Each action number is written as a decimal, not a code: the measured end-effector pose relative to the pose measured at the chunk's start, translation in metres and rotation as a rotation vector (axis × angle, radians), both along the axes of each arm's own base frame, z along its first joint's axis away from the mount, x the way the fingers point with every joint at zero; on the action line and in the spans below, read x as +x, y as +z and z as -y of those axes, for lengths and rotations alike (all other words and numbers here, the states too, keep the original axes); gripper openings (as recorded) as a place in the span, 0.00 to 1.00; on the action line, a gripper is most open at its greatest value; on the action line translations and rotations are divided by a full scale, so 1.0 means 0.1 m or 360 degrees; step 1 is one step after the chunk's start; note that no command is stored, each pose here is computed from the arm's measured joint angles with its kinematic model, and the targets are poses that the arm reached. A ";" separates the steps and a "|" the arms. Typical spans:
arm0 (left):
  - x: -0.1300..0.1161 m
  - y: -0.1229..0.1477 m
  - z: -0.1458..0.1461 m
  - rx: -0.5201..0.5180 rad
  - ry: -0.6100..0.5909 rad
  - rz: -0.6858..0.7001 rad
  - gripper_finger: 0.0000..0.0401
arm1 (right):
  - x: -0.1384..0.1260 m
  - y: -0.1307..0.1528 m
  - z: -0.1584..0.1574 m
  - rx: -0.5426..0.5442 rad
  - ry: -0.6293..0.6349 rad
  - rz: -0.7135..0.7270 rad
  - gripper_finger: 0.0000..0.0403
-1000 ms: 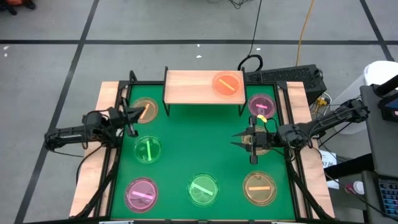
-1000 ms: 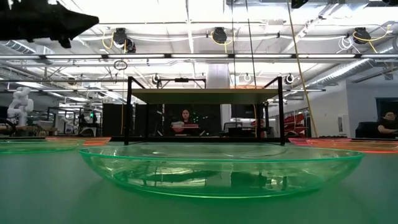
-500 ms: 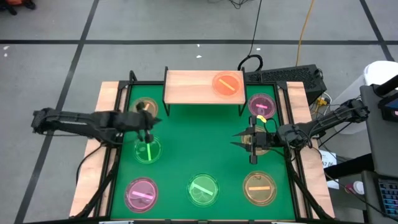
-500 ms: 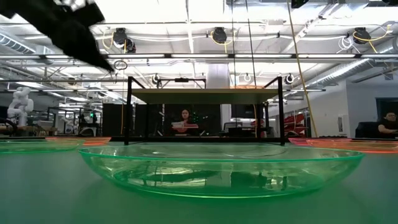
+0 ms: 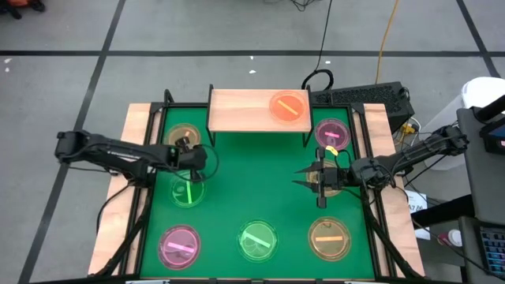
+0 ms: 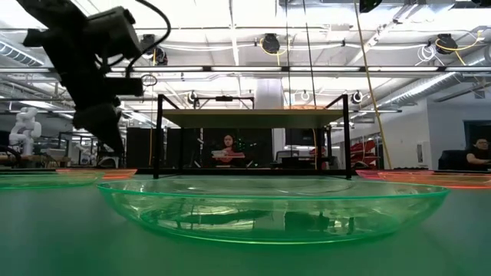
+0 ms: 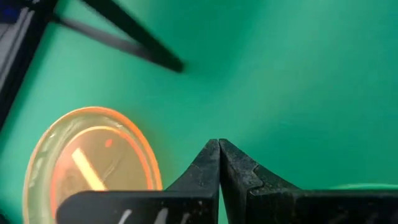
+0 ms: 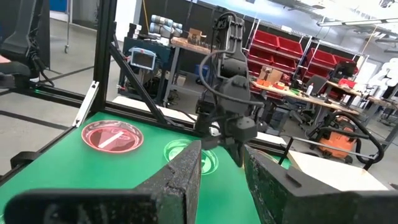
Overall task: Place and stack plates onto a shelf
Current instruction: Stack the orange plate on top of the orange plate on the shelf
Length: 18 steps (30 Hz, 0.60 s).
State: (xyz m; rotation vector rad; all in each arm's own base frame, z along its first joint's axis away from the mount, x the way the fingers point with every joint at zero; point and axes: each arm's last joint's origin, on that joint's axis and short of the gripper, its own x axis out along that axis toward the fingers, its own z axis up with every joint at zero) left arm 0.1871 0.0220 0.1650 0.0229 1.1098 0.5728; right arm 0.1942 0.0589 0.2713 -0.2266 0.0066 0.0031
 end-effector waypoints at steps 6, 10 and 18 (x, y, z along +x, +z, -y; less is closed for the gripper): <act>-0.02 -0.03 -0.08 0.0044 0.0048 -0.0069 0.12 | 0.00 0.00 0.00 0.0000 0.0000 0.0000 0.26; -0.07 -0.04 -0.14 0.0034 0.0148 -0.0123 0.19 | 0.00 0.00 0.00 -0.0001 0.0001 -0.0001 0.26; -0.14 -0.12 -0.26 -0.0038 0.0329 -0.0148 0.21 | 0.00 0.00 0.00 0.0001 0.0001 -0.0007 0.26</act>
